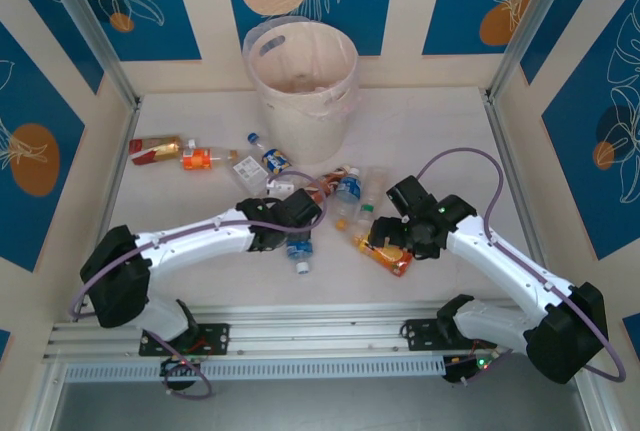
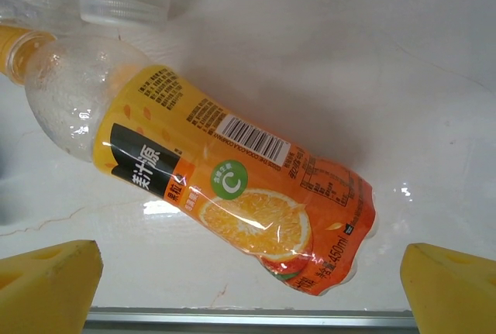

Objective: Put the plastic bottles in the bin

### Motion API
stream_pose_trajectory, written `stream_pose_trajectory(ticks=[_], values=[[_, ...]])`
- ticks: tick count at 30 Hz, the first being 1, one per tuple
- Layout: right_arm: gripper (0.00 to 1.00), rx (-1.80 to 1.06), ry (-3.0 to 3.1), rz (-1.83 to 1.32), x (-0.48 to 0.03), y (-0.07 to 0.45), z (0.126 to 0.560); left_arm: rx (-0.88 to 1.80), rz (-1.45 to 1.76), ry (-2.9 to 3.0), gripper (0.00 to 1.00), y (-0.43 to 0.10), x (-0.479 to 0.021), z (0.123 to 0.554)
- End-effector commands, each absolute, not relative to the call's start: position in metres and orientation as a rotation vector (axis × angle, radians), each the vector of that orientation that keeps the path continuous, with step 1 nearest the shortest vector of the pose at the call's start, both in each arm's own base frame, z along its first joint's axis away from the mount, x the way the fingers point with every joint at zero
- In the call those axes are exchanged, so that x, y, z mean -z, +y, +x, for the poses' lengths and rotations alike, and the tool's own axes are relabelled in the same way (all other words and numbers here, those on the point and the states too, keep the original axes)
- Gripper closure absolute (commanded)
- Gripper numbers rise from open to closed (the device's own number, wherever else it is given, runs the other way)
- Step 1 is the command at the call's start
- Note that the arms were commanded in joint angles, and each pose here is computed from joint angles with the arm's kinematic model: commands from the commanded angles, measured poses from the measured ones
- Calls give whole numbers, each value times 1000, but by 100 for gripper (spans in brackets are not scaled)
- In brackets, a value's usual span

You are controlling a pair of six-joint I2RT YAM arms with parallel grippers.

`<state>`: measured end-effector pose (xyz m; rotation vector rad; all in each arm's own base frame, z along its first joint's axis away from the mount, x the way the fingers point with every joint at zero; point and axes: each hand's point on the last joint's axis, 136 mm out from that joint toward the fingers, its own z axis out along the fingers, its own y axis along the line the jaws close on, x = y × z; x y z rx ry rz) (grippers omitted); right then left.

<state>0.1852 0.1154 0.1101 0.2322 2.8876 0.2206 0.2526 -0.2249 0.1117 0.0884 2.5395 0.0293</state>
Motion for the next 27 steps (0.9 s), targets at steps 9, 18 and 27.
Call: stream_pose_trajectory(ticks=[9,18,27], values=[[1,-239,2837,258,-124,119,195,91,80,2720,0,-258,-57,256],[1,-249,2814,259,-127,119,196,74,85,2775,7,-259,-27,256],[1,-251,2796,266,-131,117,197,16,69,2802,30,-248,-13,250]])
